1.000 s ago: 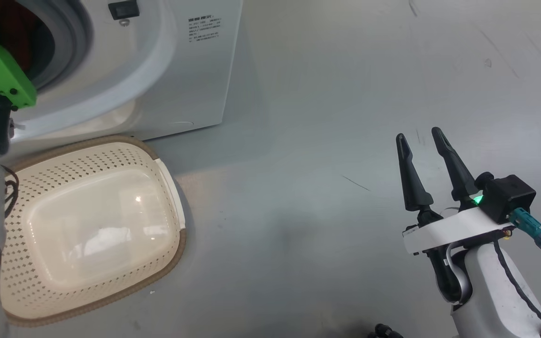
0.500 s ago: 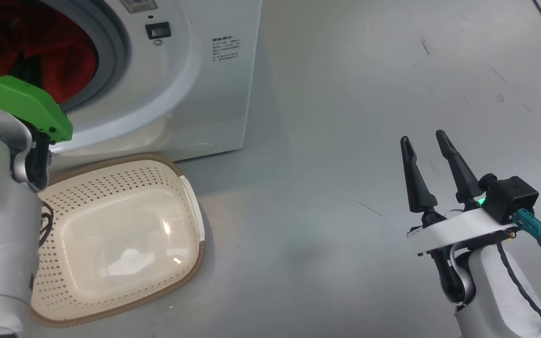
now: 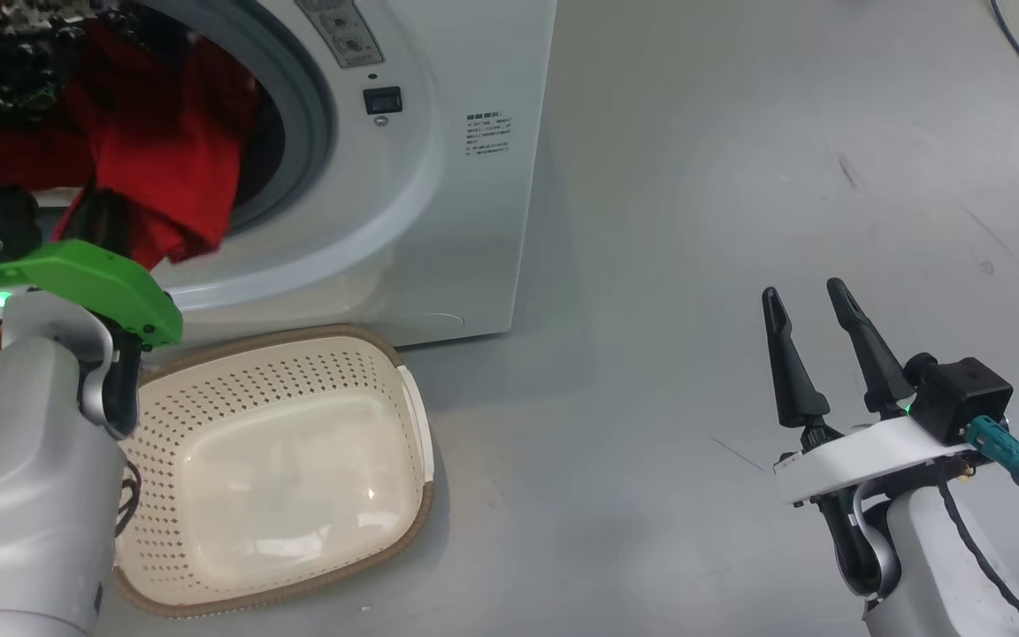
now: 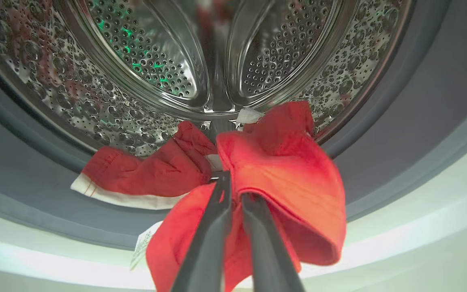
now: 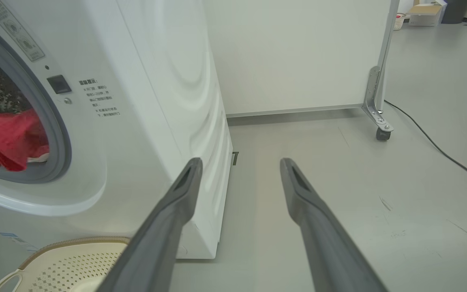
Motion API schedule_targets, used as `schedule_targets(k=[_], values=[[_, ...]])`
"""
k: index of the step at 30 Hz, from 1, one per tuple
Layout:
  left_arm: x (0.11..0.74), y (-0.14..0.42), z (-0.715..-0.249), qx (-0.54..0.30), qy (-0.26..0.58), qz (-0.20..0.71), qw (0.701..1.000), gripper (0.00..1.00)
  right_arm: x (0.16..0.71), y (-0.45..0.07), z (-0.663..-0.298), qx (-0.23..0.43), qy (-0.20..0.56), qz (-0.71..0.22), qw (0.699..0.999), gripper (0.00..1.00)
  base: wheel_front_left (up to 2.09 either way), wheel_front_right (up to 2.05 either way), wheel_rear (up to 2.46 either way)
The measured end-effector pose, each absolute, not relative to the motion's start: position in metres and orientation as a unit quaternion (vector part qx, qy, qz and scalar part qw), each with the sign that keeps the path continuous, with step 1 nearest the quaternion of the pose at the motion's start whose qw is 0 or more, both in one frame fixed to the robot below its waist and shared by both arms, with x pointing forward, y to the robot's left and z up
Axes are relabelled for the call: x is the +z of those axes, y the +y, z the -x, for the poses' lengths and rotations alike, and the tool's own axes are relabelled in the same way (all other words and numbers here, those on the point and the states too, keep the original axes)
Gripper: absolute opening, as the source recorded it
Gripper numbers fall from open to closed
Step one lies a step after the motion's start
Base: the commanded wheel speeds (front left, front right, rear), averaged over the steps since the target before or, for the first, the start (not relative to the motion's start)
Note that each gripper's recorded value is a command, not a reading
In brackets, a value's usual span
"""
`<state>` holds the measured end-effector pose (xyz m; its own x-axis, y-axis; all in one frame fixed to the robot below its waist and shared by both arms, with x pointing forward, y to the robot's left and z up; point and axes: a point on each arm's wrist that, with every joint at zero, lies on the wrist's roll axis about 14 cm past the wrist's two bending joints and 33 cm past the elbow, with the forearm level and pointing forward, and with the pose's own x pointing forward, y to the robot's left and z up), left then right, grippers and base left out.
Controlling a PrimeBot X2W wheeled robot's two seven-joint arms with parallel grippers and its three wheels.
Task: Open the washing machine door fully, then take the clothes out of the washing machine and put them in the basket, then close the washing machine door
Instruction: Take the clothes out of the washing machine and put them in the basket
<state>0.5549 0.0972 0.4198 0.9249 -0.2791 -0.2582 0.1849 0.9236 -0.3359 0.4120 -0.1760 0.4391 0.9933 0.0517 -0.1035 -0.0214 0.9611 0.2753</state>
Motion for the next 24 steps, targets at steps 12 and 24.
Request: schedule_targets(k=[12,24], values=[[0.464,0.113,-0.526,-0.109,0.076,0.171,0.976,0.0,0.453,-0.161,-0.401,0.044,0.043,-0.145,0.987,1.0,0.0,0.0,0.0],[0.522,0.117,-0.503,-0.124,-0.008,0.18,0.976,0.0,0.466,-0.151,-0.391,0.064,0.027,-0.147,0.987,1.0,0.0,0.0,0.0]])
